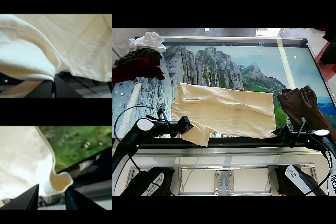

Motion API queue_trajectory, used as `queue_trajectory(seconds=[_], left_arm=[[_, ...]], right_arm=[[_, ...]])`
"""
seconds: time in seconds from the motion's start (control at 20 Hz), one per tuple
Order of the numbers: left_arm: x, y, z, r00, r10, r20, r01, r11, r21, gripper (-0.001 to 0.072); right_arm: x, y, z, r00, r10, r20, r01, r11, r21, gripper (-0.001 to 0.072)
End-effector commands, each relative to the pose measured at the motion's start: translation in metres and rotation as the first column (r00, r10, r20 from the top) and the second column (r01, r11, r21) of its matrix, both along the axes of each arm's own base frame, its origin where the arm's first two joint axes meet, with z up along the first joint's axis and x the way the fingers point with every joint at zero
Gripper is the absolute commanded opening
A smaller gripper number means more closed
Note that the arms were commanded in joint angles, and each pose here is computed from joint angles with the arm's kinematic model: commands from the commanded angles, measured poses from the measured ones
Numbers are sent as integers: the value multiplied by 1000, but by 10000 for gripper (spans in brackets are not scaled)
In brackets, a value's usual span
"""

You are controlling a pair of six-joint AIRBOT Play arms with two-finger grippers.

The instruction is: Fold the shirts.

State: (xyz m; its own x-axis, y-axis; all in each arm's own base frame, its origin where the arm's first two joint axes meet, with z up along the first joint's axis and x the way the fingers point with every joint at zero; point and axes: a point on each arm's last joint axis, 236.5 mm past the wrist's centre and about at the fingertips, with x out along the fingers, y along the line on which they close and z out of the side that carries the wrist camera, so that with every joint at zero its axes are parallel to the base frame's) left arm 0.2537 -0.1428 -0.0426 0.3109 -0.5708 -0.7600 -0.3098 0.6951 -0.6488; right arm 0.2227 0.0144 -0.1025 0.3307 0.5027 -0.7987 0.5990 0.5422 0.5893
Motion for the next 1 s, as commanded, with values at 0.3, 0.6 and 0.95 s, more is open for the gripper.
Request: queue_trajectory(seconds=[0.3, 0.6, 0.95], left_arm=[[3, -7, 11, 999, -23, 33, 24, 999, -26, 13], [32, 17, 106, 940, -57, 337, 17, 992, 122, 10], [105, 50, 123, 910, -148, 386, 10, 941, 339, 10]], right_arm=[[14, 16, 25, 997, 9, 79, -16, 995, 95, 36], [46, 6, 123, 960, 64, 274, -71, 997, 17, 35], [138, -22, 170, 891, 63, 450, 7, 988, -153, 34]])
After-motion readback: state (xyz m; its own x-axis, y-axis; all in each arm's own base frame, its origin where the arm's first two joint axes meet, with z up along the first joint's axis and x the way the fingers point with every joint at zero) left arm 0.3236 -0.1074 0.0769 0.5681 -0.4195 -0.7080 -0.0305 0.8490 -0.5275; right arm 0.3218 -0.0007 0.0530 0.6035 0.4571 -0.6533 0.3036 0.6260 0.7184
